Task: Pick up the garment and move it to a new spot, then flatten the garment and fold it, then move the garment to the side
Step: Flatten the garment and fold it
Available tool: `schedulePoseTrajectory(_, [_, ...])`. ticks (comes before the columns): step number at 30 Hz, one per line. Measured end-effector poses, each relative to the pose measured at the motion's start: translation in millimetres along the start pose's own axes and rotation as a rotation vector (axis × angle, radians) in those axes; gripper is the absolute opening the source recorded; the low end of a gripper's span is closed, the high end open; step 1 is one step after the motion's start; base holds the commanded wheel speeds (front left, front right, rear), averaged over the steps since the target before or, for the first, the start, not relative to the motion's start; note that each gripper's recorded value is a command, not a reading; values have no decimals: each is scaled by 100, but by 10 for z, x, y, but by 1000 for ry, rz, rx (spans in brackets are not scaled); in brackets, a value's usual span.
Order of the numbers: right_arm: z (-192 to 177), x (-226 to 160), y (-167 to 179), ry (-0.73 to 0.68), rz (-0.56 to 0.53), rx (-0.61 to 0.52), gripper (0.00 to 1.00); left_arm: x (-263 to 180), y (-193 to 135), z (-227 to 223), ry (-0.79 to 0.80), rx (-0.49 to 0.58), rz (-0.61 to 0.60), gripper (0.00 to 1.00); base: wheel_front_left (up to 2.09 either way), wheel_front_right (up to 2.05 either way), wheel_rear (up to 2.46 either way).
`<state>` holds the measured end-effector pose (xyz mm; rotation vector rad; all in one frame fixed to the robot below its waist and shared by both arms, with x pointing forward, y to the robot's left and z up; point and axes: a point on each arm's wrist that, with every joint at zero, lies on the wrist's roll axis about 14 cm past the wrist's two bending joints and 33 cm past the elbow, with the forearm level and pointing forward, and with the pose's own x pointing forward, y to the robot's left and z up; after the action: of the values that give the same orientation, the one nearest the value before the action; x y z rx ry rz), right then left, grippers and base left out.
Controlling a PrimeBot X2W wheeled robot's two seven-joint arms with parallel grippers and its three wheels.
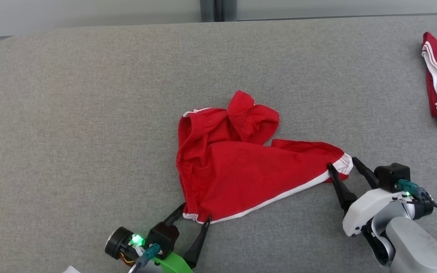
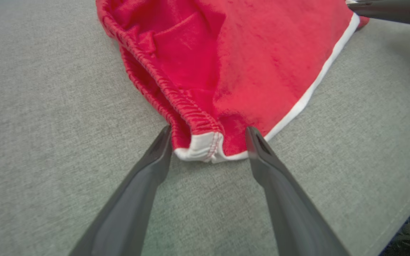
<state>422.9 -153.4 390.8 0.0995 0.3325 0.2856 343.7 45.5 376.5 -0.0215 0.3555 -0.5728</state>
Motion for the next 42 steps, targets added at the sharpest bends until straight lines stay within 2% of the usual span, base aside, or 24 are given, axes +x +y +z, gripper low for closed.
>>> schedulePoseTrajectory(1, [-28,10,14,10,4,4,100,-2,-13,-5,1,-3,-4,58,0,0,0])
schedulePoseTrajectory(2, [-68,16,12,26,6,3,98,-8,-22,-19,5,-1,-9,48,0,0,0])
schedulePoseTrajectory(3, [-87,27,19,34,9,4,42,-13,-26,-30,9,-5,-11,36,0,0,0])
schedulePoseTrajectory(4, [-81,48,17,35,9,13,13,-15,-27,-39,11,-10,-11,11,0,0,0])
schedulePoseTrajectory(5, [-75,72,17,36,7,27,0,-14,-26,-44,13,-13,-11,0,0,0,0])
schedulePoseTrajectory(13, [111,120,38,-4,37,18,0,55,36,217,-67,-50,10,0,0,0,0])
schedulePoseTrajectory(19, [472,43,161,-121,85,29,0,34,235,701,-222,-87,68,0,0,0,0])
schedulePoseTrajectory(23, [775,29,184,-210,98,57,0,53,387,1083,-328,-72,82,0,0,0,0])
schedulePoseTrajectory(32, [1892,438,250,-429,178,210,0,487,644,2368,-547,31,4,0,0,0,0])
schedulePoseTrajectory(38, [2770,820,82,-539,198,316,0,859,877,3298,-639,79,-24,0,0,0,0])
schedulePoseTrajectory(42, [3258,1033,-56,-606,201,374,0,1081,886,3853,-706,117,-55,0,0,0,0])
